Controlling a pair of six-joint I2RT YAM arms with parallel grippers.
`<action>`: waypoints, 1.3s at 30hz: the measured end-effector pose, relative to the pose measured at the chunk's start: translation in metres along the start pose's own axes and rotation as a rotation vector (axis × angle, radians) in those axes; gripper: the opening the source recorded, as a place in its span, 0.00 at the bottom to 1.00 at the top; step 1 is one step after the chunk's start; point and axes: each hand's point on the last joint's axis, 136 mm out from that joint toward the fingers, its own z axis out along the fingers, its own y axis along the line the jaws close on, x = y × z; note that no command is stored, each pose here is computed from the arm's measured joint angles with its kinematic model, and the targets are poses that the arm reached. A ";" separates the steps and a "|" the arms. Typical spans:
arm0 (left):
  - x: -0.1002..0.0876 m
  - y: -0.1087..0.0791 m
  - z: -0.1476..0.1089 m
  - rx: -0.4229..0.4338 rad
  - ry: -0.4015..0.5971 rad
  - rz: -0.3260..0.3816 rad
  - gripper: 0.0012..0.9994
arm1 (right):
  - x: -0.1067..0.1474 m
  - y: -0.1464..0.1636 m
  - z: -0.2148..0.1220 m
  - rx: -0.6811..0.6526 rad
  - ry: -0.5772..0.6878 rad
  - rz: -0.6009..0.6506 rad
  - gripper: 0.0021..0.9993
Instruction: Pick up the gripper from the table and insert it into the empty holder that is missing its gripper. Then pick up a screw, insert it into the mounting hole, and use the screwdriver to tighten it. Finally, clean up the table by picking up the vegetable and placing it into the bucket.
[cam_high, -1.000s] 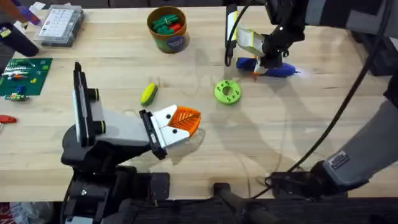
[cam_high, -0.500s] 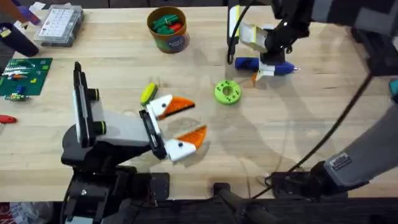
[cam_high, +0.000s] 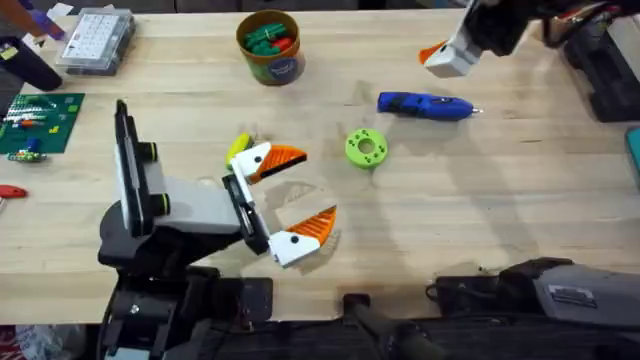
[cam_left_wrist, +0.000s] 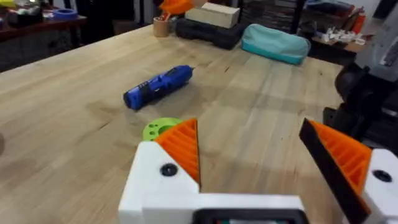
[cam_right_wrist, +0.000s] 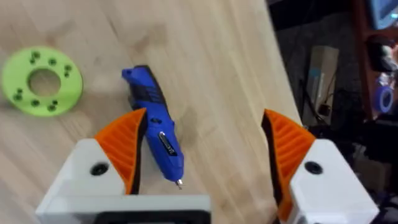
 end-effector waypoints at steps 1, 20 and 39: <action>0.000 0.001 0.000 -0.008 -0.001 0.001 0.99 | 0.001 0.002 -0.005 -0.003 0.001 0.036 1.00; -0.002 0.011 0.000 -0.063 -0.009 0.008 0.99 | 0.026 0.031 -0.009 -0.108 0.115 0.212 1.00; -0.002 0.011 0.000 -0.063 -0.009 0.008 0.99 | 0.026 0.031 -0.009 -0.108 0.115 0.212 1.00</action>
